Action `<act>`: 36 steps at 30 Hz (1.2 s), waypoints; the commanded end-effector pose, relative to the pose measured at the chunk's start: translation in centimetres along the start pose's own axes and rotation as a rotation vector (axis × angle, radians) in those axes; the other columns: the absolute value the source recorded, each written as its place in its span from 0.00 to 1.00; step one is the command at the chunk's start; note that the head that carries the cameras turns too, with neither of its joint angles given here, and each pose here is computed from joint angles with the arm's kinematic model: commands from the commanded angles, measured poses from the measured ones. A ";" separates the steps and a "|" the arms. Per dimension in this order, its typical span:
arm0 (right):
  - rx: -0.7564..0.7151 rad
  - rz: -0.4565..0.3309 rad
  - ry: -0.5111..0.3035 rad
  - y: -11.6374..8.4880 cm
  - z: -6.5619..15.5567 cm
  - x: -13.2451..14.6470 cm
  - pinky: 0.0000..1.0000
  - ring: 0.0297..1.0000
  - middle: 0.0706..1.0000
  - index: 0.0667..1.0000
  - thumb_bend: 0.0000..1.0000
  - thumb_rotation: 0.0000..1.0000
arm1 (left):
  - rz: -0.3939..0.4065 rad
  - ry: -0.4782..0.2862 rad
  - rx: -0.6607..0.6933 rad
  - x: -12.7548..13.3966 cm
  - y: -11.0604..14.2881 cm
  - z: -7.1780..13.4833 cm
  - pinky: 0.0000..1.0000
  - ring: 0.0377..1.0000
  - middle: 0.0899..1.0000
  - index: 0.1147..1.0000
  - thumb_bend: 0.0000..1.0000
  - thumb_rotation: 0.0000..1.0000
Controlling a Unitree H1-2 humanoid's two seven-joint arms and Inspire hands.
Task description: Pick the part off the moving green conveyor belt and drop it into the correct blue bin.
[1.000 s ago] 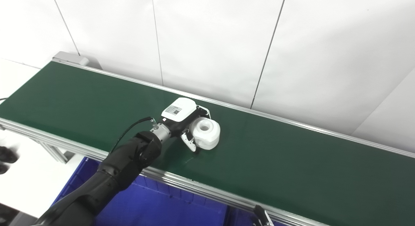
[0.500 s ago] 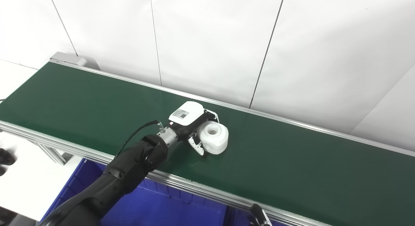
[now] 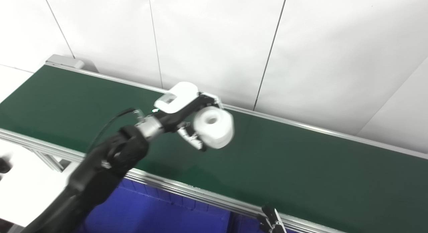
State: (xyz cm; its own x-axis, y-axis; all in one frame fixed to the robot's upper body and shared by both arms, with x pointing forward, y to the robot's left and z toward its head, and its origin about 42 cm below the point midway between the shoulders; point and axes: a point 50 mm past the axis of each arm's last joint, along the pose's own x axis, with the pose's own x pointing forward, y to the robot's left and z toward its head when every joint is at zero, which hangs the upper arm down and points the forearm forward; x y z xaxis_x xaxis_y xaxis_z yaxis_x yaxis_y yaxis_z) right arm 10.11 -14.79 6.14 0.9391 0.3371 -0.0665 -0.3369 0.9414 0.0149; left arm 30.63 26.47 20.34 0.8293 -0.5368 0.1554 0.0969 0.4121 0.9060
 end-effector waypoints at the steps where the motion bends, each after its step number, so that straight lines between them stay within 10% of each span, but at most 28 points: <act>1: 0.005 0.007 -0.024 -0.1 1.4 -0.1 0.95 0.93 0.96 0.98 0.89 1.00 | 0.032 -0.032 0.021 -0.8 1.8 1.0 0.39 0.45 0.44 0.42 0.52 0.00; 18: -0.005 0.014 -0.022 -3.1 4.0 -0.5 0.91 0.89 0.93 0.95 0.85 0.99 | -0.094 0.103 -0.048 -11.1 -2.1 5.8 0.36 0.43 0.43 0.43 0.52 0.00; 36: 0.012 0.035 -0.026 -3.1 4.0 -0.3 0.90 0.90 0.93 0.94 0.85 0.97 | -0.339 0.155 -0.029 -15.8 -7.8 4.6 0.39 0.44 0.44 0.43 0.52 0.00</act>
State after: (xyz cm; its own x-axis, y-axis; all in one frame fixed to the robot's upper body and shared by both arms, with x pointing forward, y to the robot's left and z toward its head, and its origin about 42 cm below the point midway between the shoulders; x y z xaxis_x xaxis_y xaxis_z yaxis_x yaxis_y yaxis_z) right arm 10.90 -18.12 9.08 0.9311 0.3539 -0.0881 -0.3540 0.9351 0.0150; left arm 14.06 28.48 11.64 0.8218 -0.4969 -0.2789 0.4484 0.2620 0.8546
